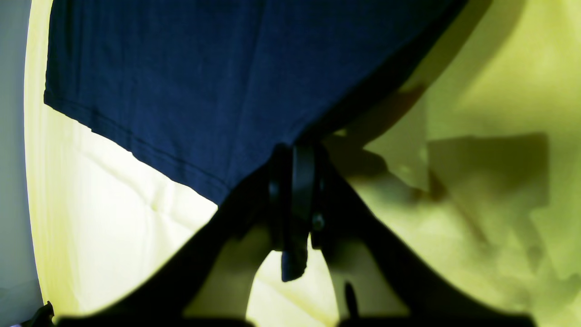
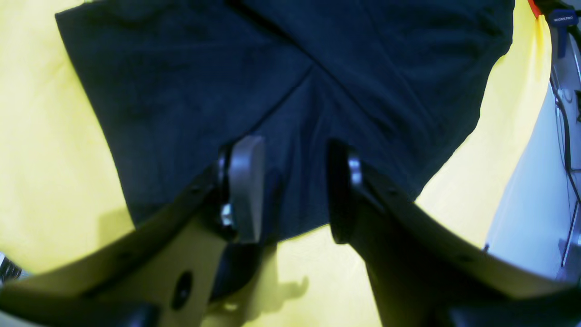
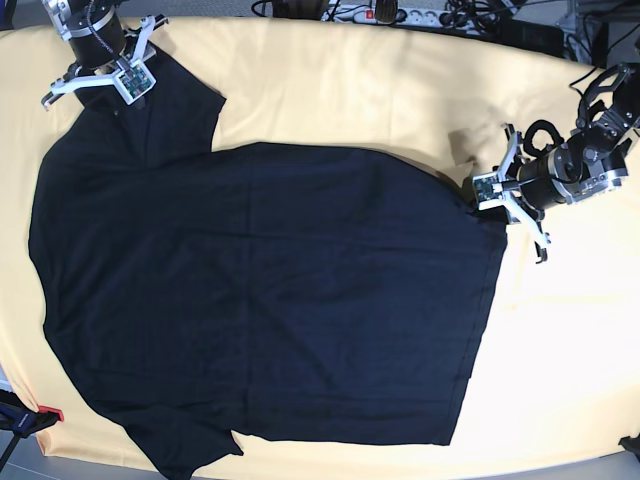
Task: Fold the T-shirt properly
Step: 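Close both grippers on the shirt's side edge at shoulder and hem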
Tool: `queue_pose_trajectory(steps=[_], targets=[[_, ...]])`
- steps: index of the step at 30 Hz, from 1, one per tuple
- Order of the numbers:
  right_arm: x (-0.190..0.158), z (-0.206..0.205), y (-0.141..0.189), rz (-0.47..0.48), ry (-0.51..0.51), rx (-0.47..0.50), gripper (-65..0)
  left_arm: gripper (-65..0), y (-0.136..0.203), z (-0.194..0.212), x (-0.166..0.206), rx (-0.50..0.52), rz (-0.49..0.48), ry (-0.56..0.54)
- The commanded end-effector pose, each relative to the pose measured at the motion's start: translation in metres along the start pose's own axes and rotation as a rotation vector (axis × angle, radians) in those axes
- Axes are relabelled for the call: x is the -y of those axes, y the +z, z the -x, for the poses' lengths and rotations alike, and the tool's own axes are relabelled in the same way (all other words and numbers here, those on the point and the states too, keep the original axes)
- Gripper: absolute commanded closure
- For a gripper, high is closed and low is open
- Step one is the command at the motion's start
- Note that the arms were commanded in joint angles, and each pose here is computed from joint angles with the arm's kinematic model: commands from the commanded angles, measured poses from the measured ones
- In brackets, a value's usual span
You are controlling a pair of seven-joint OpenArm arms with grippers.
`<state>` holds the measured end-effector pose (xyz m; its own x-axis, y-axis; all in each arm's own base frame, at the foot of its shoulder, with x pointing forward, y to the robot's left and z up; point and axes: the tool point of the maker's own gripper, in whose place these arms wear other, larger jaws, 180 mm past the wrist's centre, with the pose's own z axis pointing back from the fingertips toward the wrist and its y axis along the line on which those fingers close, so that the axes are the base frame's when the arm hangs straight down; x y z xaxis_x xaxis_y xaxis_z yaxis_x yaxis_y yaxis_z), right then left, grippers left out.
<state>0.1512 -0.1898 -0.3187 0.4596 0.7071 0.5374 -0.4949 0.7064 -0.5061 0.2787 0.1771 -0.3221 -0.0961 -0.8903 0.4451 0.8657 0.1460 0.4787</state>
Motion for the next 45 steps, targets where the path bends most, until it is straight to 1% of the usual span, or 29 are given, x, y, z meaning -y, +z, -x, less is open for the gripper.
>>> queue_pose_trajectory(steps=[1, 4, 6, 8, 11, 14, 16, 17, 20, 27, 29, 31, 32, 34, 36, 38, 43, 45], targets=[[0.006, -0.002, -0.002, 0.019, 0.012, 0.019, -25.9, 0.0, 0.007, -0.001, -0.012, 0.002, -0.027, -0.014], [0.016, 0.013, -0.019, 0.055, 0.026, -0.021, -25.9, 0.0, 0.007, 0.002, -0.012, -0.013, -0.027, -0.014], [0.033, 0.024, -0.031, 0.127, 0.043, -0.055, -25.9, 0.0, 0.007, 0.002, -0.012, -0.013, -0.027, -0.014], [0.045, 0.033, -0.041, 0.166, 0.044, -0.089, -25.9, 0.0, 0.007, 0.002, -0.012, -0.013, -0.027, -0.014], [0.048, 0.044, -0.052, 0.163, 0.023, -0.125, -25.9, 0.0, 0.007, 0.002, -0.012, -0.014, -0.027, -0.014], [0.042, 0.057, -0.059, 0.125, 0.009, -0.157, -25.9, 0.0, 0.007, 0.002, -0.012, -0.013, -0.027, -0.014], [0.040, 0.067, -0.061, 0.117, 0.017, -0.183, -25.9, 0.0, 0.007, 0.002, -0.012, -0.013, -0.027, -0.014], [0.044, 0.069, -0.063, 0.131, 0.022, -0.190, -25.9, 0.0, 0.007, 0.002, -0.012, -0.013, -0.027, -0.014], [0.064, 0.072, -0.060, 0.219, 0.035, -0.204, -25.9, 0.0, 0.007, 0.002, -0.012, -0.013, -0.027, -0.014], [0.095, 0.077, -0.054, 0.275, 0.082, -0.220, -26.0, 0.0, 0.007, 0.002, -0.012, -0.013, -0.028, -0.014], [0.104, 0.079, -0.052, 0.291, 0.076, -0.224, -25.9, 0.0, 0.006, 0.001, -0.012, -0.012, -0.027, -0.013], [0.105, 0.085, -0.053, 0.272, 0.016, -0.223, -25.9, 0.0, 0.006, 0.001, -0.012, -0.012, -0.028, -0.013], [0.103, 0.086, -0.056, 0.248, -0.004, -0.218, -25.9, 0.0, 0.007, 0.002, -0.012, -0.013, -0.028, -0.014], [0.095, 0.090, -0.063, 0.198, -0.026, -0.223, -25.9, 0.0, 0.007, 0.001, -0.012, -0.012, -0.028, -0.014], [0.093, 0.092, -0.070, 0.170, -0.052, -0.213, -25.9, 0.0, 0.006, 0.001, -0.012, -0.012, -0.028, -0.013], [0.096, 0.096, -0.075, 0.165, -0.053, -0.222, -25.9, 0.0, 0.007, 0.002, -0.012, -0.013, -0.028, -0.014], [0.107, 0.103, -0.085, 0.187, -0.067, -0.237, -25.9, 0.0, 0.007, 0.001, -0.012, -0.012, -0.028, -0.014], [0.104, 0.104, -0.088, 0.163, -0.068, -0.232, -25.9, 0.0, 0.007, 0.001, -0.012, -0.012, -0.028, -0.013]])
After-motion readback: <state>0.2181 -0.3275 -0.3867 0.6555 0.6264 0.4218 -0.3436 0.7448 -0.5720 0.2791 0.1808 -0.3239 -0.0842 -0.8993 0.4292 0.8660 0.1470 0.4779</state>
